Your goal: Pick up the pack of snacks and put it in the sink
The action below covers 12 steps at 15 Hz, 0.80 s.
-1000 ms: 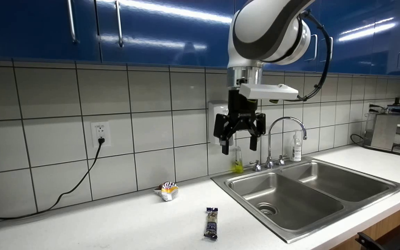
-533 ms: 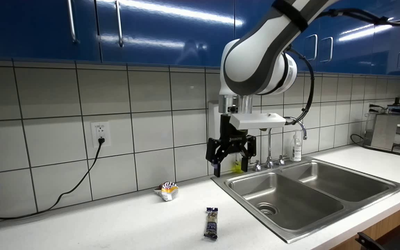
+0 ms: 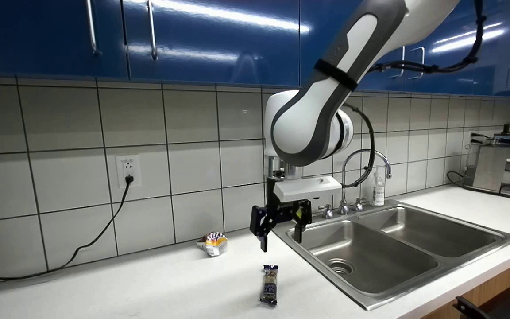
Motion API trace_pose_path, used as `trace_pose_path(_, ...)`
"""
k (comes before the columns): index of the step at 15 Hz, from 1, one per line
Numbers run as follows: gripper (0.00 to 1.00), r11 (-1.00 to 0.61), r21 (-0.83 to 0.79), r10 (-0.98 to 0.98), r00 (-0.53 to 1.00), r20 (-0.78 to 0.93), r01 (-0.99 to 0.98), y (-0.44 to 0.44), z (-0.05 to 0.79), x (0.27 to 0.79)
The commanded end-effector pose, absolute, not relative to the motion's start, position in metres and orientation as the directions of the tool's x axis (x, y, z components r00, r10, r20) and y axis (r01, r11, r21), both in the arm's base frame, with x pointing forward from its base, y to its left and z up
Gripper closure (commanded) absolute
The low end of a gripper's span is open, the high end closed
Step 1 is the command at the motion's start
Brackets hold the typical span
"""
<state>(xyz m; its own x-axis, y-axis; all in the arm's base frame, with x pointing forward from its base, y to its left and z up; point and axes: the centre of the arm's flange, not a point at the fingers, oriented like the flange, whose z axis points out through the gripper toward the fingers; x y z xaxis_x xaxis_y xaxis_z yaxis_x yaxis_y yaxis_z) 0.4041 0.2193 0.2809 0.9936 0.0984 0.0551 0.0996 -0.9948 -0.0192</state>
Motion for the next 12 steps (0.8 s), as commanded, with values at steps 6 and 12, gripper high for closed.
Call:
trace_pose_path(6,0.0,-0.998,0.029,0.053,0.998,0.037,0.052,0.239,0.219,0.47)
trace_pose_path(12,0.0,-0.999,0.032,0.03,0.999,0.024,0.03,0.239,0.19,0.498)
